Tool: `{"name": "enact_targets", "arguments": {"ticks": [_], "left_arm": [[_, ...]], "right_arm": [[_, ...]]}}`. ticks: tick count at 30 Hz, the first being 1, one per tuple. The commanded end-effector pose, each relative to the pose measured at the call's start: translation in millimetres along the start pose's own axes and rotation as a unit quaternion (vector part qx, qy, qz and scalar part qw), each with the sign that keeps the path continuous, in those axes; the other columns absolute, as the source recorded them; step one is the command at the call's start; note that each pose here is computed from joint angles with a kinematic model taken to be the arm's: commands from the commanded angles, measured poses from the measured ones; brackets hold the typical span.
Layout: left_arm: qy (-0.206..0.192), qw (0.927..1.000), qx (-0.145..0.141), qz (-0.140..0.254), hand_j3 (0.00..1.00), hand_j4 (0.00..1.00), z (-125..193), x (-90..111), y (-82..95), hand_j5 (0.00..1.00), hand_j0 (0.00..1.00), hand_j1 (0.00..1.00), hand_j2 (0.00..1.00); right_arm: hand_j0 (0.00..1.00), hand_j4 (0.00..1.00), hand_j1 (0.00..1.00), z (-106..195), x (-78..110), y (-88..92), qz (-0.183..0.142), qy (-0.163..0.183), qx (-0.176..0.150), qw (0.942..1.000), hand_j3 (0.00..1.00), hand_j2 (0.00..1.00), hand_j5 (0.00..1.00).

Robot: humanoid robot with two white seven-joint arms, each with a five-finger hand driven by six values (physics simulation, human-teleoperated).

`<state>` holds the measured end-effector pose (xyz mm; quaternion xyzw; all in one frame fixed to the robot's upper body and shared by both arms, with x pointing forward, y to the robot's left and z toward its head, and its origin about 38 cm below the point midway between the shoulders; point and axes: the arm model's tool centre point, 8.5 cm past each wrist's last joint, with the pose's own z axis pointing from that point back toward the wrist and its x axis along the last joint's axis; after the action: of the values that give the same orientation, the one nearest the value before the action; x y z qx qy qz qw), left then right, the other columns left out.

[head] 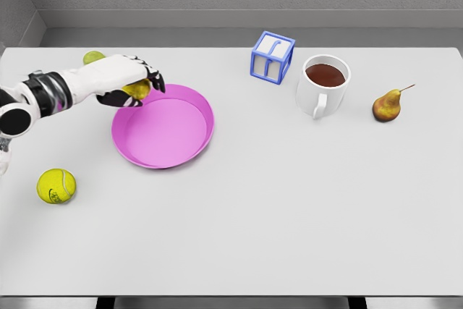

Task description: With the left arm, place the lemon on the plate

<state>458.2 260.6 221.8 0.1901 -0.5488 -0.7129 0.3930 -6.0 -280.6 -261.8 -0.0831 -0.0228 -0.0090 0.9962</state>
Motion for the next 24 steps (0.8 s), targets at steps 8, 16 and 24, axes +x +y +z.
{"name": "enact_targets", "arguments": {"ticks": [8,16,24], "left_arm": [[-0.053,0.9985,-0.006,-0.012,0.57,0.57,-18.4,35.8,-8.0,0.57,0.57,0.57,0.57],[-0.086,0.9961,-0.010,-0.016,0.59,0.59,-16.3,46.3,-17.7,0.59,0.59,0.59,0.59],[-0.046,0.9986,0.009,-0.024,1.00,1.00,8.1,18.7,1.5,1.00,1.00,1.00,1.00]], "right_arm": [[1.00,1.00,1.00,0.0,0.1,0.0,0.000,0.000,0.000,1.0000,1.00,1.00,1.00],[1.00,1.00,1.00,0.0,0.1,0.0,0.000,0.000,0.000,1.0000,1.00,1.00,1.00],[1.00,1.00,1.00,0.0,0.1,0.0,0.000,0.000,0.000,1.0000,1.00,1.00,1.00]]}}
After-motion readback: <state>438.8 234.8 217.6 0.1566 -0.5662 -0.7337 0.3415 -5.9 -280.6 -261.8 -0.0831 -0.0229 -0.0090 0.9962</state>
